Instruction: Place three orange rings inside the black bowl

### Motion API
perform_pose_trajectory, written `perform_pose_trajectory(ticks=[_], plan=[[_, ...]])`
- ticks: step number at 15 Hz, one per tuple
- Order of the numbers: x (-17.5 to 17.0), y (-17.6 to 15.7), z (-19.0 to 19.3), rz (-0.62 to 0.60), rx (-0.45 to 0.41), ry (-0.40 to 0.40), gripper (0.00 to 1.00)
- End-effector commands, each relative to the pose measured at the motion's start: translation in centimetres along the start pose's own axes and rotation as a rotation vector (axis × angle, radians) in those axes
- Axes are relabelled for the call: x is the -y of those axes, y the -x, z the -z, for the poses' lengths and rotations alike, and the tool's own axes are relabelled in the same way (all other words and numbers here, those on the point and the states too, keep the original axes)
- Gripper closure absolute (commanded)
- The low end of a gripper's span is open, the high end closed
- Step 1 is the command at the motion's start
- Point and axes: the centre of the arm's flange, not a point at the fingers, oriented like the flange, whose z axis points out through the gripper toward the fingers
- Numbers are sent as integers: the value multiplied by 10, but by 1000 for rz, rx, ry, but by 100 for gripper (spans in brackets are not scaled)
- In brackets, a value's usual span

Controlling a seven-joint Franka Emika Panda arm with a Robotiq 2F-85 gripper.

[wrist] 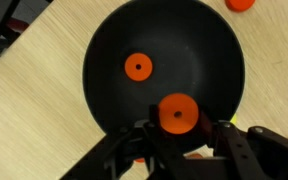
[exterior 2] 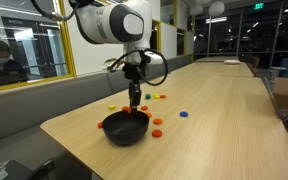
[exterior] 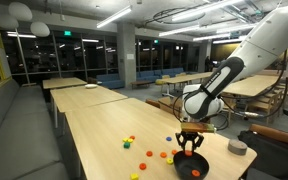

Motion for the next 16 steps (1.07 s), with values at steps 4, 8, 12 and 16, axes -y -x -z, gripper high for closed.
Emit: perform_pose_trajectory(ticks=[4, 8, 12, 16], plan=[[6, 31, -1, 36, 40, 50, 26], [14, 25, 2, 58, 34, 40, 0], [27, 11, 16, 121, 5, 11, 0], [42, 0, 24, 280, 8, -28, 0]])
